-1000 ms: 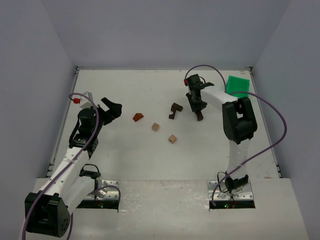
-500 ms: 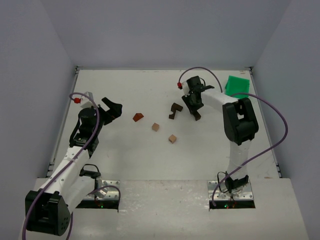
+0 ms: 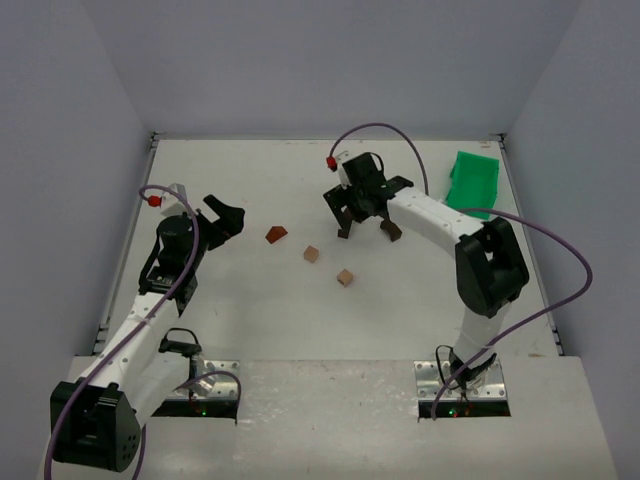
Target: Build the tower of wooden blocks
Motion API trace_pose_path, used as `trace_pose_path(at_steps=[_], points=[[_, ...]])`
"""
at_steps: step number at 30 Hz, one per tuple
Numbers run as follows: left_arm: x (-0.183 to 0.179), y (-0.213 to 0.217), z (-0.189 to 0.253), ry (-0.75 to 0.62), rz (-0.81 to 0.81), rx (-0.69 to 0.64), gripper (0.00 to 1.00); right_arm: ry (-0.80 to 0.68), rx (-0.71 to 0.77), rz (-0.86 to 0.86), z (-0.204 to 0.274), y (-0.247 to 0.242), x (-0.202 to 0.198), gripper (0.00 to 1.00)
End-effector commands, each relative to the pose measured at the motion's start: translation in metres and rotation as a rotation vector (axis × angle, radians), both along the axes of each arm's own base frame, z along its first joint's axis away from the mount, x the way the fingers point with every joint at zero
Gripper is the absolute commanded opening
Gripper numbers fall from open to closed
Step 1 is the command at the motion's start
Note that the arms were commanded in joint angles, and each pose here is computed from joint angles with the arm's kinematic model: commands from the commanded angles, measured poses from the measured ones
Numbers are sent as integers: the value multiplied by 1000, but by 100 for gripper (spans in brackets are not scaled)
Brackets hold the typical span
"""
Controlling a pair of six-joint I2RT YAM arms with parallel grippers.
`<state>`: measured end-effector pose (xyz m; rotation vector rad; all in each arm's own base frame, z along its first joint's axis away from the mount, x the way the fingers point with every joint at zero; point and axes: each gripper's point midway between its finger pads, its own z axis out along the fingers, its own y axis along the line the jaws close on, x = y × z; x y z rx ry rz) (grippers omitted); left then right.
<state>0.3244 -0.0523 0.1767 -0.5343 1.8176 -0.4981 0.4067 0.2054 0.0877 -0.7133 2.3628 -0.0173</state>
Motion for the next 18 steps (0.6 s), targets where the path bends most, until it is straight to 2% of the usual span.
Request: trace_pose_path(at_steps=[1,4,8,11,18], points=[[3,1,16,-65,-1,-2,100,-45,219,-248,17,14,-1,99],[2,1,16,-63,-1,-2,100,-15,290,-367,-4,22,-4,96],[2,1,16,-63,-1,-3,100,19,244,-468,-27,20,3,87],[2,1,16,-66,-2,-4,100,43,243,-476,-39,27,6,81],[2,1,16,-64,-1,-4,100,96,260,-458,-65,40,0,60]])
